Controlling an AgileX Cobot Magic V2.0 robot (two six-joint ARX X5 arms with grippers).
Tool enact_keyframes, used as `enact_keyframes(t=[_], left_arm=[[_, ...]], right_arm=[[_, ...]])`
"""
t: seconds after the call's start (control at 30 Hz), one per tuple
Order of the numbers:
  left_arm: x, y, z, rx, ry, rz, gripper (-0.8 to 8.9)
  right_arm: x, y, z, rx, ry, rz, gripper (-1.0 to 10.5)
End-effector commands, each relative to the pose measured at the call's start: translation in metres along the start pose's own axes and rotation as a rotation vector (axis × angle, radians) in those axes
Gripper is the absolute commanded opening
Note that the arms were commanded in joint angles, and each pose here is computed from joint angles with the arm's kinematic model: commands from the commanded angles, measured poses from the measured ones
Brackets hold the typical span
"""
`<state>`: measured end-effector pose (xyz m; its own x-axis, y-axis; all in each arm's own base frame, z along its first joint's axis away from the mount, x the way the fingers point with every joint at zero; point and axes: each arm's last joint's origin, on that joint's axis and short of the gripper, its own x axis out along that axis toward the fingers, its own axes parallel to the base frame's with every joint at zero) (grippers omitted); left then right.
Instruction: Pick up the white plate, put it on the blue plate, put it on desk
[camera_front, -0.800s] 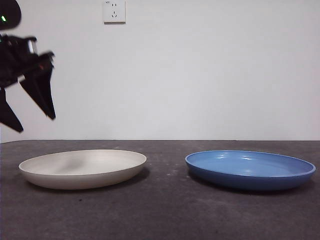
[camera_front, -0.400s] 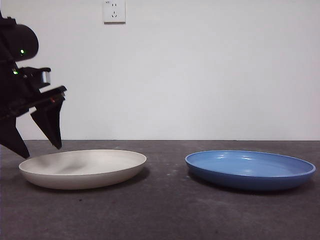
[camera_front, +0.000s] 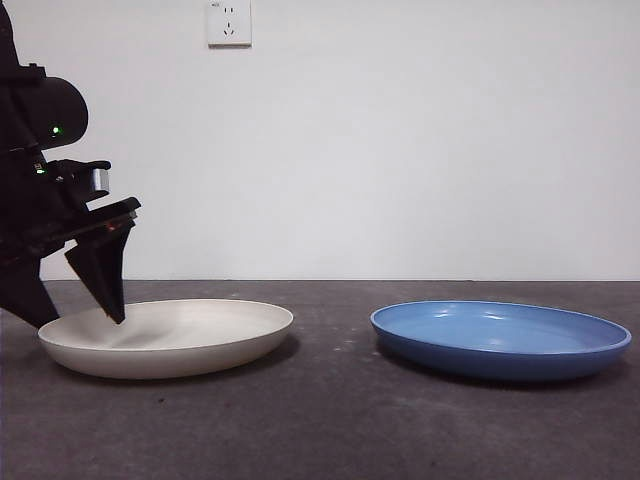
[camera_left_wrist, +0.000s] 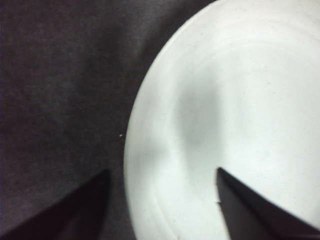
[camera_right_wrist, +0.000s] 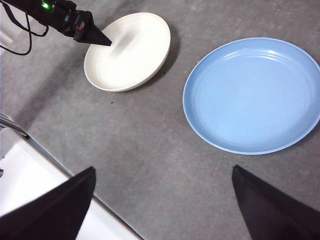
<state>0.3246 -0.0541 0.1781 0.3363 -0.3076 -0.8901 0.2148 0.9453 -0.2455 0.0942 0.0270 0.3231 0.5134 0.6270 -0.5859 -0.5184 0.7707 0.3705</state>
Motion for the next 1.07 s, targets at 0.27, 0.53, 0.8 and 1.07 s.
enact_keyframes(t=[0.27,0.53,0.8,1.07], left_arm=[[0.001,0.000,0.004,-0.021,0.011,0.006,0.14],[-0.011,-0.003,0.007,-0.067,-0.031,0.005,0.14],[-0.069,-0.020,0.011,-0.072,-0.223,-0.026,0.14],[-0.103,-0.062,0.016,-0.051,-0.315,-0.163,0.15]], right_arm=[[-0.002,0.002,0.004,-0.007,-0.017,0.002,4.3],[-0.002,0.002,0.004,-0.007,-0.017,0.002,4.3],[-0.002,0.002,0.004,-0.007,-0.017,0.002,4.3],[-0.002,0.002,0.004,0.005,-0.018,0.002,4.4]])
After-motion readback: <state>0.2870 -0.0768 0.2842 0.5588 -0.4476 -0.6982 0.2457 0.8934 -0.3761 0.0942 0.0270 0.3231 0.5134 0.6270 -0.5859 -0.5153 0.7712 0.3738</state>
